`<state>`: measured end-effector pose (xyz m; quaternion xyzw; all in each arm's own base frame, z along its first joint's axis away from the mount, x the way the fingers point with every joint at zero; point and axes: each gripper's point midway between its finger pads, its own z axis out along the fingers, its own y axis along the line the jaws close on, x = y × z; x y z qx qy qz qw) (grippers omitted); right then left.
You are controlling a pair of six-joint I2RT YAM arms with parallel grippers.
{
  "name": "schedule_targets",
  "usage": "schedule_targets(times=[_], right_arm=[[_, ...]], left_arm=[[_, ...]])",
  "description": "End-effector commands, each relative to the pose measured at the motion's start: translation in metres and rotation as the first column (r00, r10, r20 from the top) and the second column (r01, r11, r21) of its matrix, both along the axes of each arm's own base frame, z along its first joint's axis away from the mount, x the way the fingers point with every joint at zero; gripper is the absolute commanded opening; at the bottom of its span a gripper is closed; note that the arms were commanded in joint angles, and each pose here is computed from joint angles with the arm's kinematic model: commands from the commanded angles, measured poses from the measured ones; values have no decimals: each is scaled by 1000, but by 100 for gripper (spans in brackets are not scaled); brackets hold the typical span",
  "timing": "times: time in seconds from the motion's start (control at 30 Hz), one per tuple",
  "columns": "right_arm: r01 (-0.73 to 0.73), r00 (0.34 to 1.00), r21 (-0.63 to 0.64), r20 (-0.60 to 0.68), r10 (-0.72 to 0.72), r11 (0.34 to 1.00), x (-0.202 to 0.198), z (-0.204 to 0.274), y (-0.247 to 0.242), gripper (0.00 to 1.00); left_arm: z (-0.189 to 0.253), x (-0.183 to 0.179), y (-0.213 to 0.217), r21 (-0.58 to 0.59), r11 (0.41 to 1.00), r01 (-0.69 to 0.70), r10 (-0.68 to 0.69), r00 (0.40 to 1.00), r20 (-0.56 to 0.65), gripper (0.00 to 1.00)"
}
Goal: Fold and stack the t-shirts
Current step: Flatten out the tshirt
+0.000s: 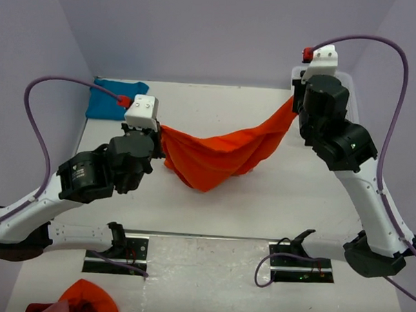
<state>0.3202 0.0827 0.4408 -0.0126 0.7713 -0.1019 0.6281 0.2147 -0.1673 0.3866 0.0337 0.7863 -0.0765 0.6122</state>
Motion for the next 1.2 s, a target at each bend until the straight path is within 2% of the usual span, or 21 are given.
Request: schedule_targets(times=[0.0, 0.13, 0.17, 0.23, 0.27, 0.3, 0.37, 0.47, 0.63, 0.7, 0.73, 0.77, 0.8, 0.83, 0.87, 0.9, 0.93, 1.0, 1.03, 1.1, 1.17], right_arm=[[-7, 979, 60, 206, -5, 998, -12, 78, -18, 0], [-23, 945, 62, 327, 1, 998, -35, 128, -35, 0], [-31, 929, 82, 370, -2, 996, -47, 147, -43, 0], [-28, 917, 86, 399, -8, 996, -58, 164, -51, 0], [-29, 909, 89, 417, -11, 996, -65, 175, -56, 0], [-28, 904, 89, 427, -12, 996, -69, 179, -59, 0], [-27, 881, 102, 473, -25, 994, -84, 192, -70, 0], [-35, 852, 116, 522, -31, 993, -101, 207, -82, 0], [-110, 812, 123, 583, 18, 986, -121, 230, -82, 0], [-120, 811, 100, 584, 39, 988, -112, 230, -73, 0], [-128, 805, 97, 592, 46, 987, -106, 232, -68, 0], [-143, 805, 81, 589, 69, 986, -99, 232, -60, 0], [-143, 822, 56, 562, 87, 988, -80, 226, -45, 0], [-144, 827, 47, 554, 94, 988, -71, 224, -39, 0], [-142, 834, 34, 542, 101, 989, -61, 222, -32, 0], [-140, 841, 21, 530, 107, 990, -51, 219, -26, 0], [-145, 849, 7, 514, 120, 989, -36, 215, -15, 0], [-157, 850, 1, 510, 135, 988, -22, 214, -8, 0], [-156, 852, -3, 505, 136, 988, -10, 213, -2, 0], [-144, 856, 0, 501, 125, 990, 4, 211, -4, 0], [-123, 868, -6, 485, 111, 992, 24, 205, -4, 0]], left_arm=[[51, 11, 26, 3, 997, -80, 79, 989, 127, 0], [96, 15, 32, -37, 996, -85, 91, 971, 223, 0], [103, 16, 35, -1, 996, -95, 92, 965, 247, 0], [123, 16, 47, -21, 989, -148, 148, 950, 275, 0], [126, 21, 45, 48, 984, -171, 150, 947, 284, 0], [141, 20, 51, 31, 981, -193, 175, 939, 296, 0], [144, 25, 46, 87, 969, -229, 196, 937, 289, 0], [162, 26, 53, 90, 956, -281, 244, 924, 294, 0], [160, 33, 56, 150, 928, -342, 287, 910, 298, 0], [152, 45, 49, 188, 923, -335, 273, 916, 293, 0], [139, 69, 45, 179, 919, -351, 299, 917, 264, 0], [145, 80, 52, 138, 930, -342, 302, 921, 245, 0], [118, 97, 38, 195, 953, -232, 204, 967, 151, 0], [99, 127, 51, 196, 938, -287, 272, 957, 97, 0], [76, 140, 51, 236, 931, -277, 272, 961, 56, 0], [71, 154, 47, 211, 941, -264, 257, 964, 63, 0], [65, 168, 68, 199, 933, -301, 295, 954, 57, 0], [51, 187, 77, 160, 948, -274, 273, 962, 25, 0], [47, 200, 104, 152, 934, -323, 324, 946, 18, 0], [41, 217, 119, 119, 943, -310, 312, 950, 5, 0], [36, 228, 152, 110, 924, -367, 369, 929, 2, 0]])
